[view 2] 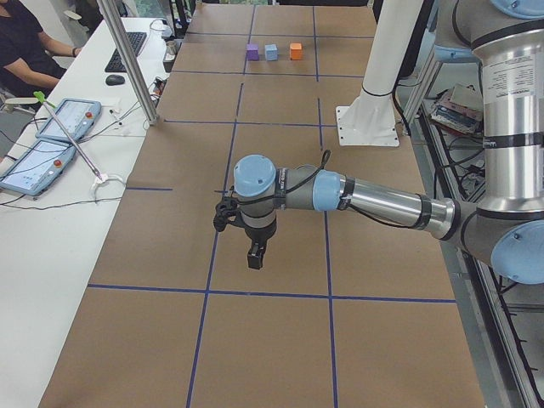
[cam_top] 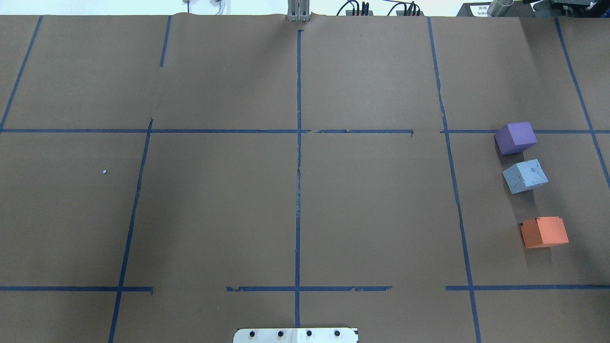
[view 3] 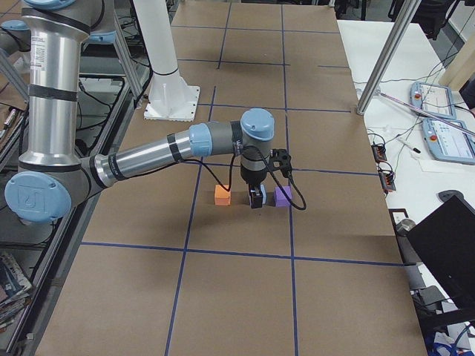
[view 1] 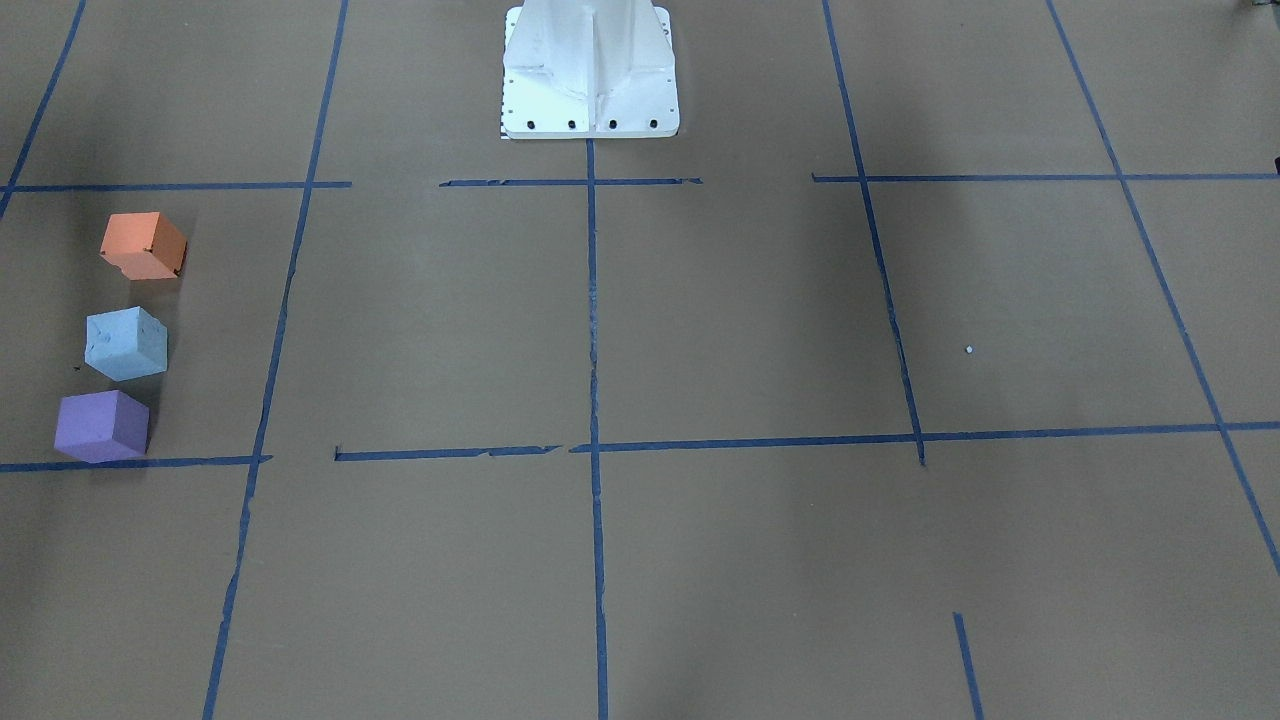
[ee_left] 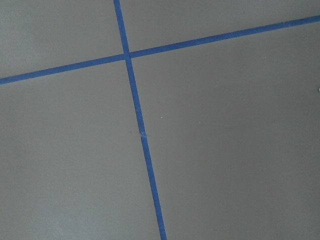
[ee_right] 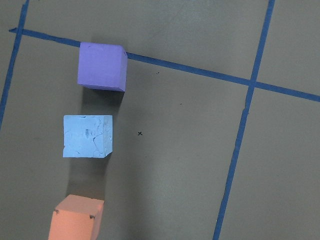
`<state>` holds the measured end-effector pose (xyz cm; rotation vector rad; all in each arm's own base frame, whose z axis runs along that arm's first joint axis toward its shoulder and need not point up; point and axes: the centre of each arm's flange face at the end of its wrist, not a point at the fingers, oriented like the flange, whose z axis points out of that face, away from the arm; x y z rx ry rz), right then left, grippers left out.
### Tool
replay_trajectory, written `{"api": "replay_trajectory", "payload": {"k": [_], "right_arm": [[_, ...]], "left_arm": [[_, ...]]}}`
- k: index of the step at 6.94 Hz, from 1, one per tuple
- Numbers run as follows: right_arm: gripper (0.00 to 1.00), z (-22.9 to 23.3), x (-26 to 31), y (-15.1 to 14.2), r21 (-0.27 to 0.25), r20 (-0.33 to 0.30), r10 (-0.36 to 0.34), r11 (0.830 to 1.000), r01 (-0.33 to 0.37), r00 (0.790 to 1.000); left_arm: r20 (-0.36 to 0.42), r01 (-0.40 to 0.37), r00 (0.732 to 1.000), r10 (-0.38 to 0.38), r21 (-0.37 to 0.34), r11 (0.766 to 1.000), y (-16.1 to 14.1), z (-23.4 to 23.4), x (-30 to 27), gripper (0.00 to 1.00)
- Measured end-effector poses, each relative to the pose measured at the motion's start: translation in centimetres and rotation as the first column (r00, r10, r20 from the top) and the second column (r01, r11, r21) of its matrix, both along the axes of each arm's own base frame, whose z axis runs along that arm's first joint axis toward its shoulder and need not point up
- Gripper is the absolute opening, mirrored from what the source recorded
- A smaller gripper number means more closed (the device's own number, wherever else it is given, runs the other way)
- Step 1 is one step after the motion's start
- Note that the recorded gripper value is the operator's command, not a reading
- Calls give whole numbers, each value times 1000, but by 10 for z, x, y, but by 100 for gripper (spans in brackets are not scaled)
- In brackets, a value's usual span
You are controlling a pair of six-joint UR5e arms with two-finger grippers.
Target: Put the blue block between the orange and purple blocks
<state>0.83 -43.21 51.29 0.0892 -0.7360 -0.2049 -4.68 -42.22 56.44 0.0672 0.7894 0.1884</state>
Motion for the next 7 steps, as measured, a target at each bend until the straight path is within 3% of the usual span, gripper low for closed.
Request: {"api": "replay_trajectory", "payload": {"k": [7], "right_arm": [[100, -3, -6, -1, 4, 0, -10, 1000, 10, 1000]], "left_arm": [[-2, -2, 1000, 2, 22, 1000, -3, -9, 1, 100]]}}
